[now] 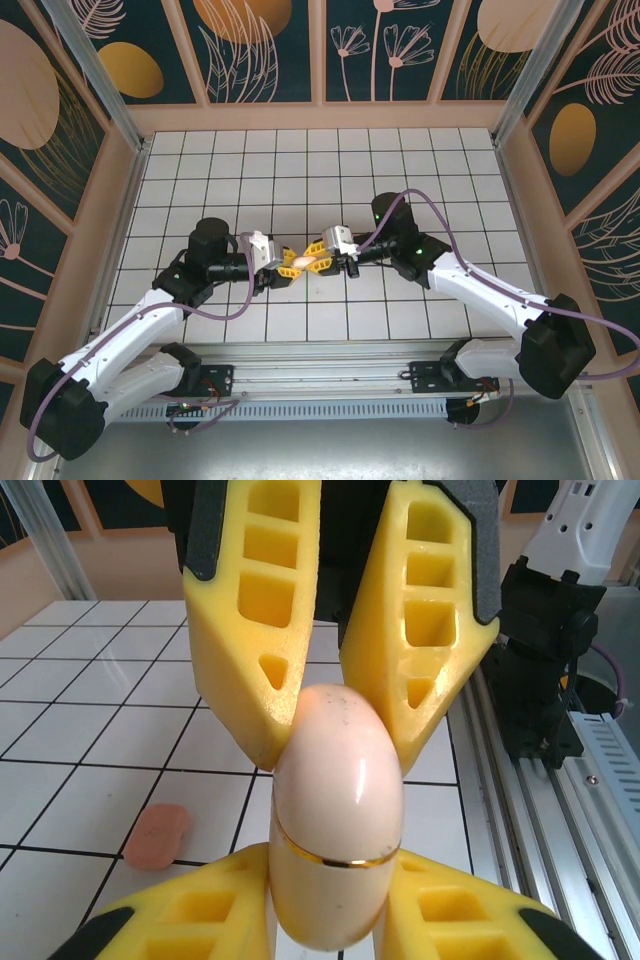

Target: Insert the wireless bluetooth earbuds into the charging case

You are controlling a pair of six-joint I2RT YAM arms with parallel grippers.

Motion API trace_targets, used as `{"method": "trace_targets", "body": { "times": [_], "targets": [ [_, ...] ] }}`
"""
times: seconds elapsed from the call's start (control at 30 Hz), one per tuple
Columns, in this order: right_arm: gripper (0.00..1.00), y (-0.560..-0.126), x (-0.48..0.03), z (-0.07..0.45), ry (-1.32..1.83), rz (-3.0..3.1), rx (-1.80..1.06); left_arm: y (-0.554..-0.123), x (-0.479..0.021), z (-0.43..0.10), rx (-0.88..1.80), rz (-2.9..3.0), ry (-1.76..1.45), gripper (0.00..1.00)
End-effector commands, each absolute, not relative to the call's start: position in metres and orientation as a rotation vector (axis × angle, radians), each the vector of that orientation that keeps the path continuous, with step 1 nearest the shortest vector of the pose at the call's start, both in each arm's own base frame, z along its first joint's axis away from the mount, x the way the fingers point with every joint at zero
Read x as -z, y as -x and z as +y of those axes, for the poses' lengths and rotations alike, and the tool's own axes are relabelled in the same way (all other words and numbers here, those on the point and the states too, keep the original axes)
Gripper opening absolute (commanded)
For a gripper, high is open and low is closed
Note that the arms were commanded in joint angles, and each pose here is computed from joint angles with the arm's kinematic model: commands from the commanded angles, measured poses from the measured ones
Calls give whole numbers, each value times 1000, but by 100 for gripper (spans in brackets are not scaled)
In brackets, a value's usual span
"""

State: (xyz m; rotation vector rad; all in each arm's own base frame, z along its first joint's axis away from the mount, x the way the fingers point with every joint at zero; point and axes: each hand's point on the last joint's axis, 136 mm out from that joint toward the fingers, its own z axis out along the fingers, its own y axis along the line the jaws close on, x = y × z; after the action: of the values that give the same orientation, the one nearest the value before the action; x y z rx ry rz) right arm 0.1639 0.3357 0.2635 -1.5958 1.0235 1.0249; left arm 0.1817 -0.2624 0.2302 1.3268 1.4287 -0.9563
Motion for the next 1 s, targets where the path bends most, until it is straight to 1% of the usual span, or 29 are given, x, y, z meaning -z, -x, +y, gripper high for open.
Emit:
{"method": "trace_targets", "body": {
  "times": [0.0,0.07,0.1,0.13,0.17,0.37,0.47,0.6,0.67,0.7,0.83,0.9,0.97],
  "targets": [
    [16,-162,-279,340,1599,960,-1016,-179,-244,-265,962,1384,-1341,23],
    [16,-163,-278,340,1598,967,-1017,-178,-244,-265,962,1385,-1341,23],
    [16,-163,-277,340,1598,969,-1018,-179,-245,-265,961,1382,-1340,25],
    [16,-162,-276,340,1599,972,-1022,-179,-245,-265,961,1384,-1339,30],
    [16,-163,-275,340,1599,976,-1024,-179,-245,-265,960,1383,-1339,33],
    [16,-165,-273,342,1598,994,-1034,-179,-247,-265,956,1374,-1336,35],
    [16,-167,-271,344,1597,1010,-1038,-179,-246,-265,959,1376,-1336,33],
    [16,-167,-271,345,1597,1018,-1054,-178,-245,-265,957,1379,-1337,23],
    [17,-168,-271,345,1596,1020,-1053,-178,-244,-264,955,1384,-1339,20],
    [18,-168,-272,345,1592,1023,-1052,-179,-244,-264,951,1386,-1338,19],
    [34,-175,-275,345,1550,1051,-1030,-179,-242,-263,934,1395,-1345,18],
    [39,-182,-275,345,1519,1080,-1006,-179,-242,-262,933,1396,-1348,17],
    [41,-189,-276,345,1491,1108,-986,-178,-242,-263,936,1396,-1351,17]
  ]
}}
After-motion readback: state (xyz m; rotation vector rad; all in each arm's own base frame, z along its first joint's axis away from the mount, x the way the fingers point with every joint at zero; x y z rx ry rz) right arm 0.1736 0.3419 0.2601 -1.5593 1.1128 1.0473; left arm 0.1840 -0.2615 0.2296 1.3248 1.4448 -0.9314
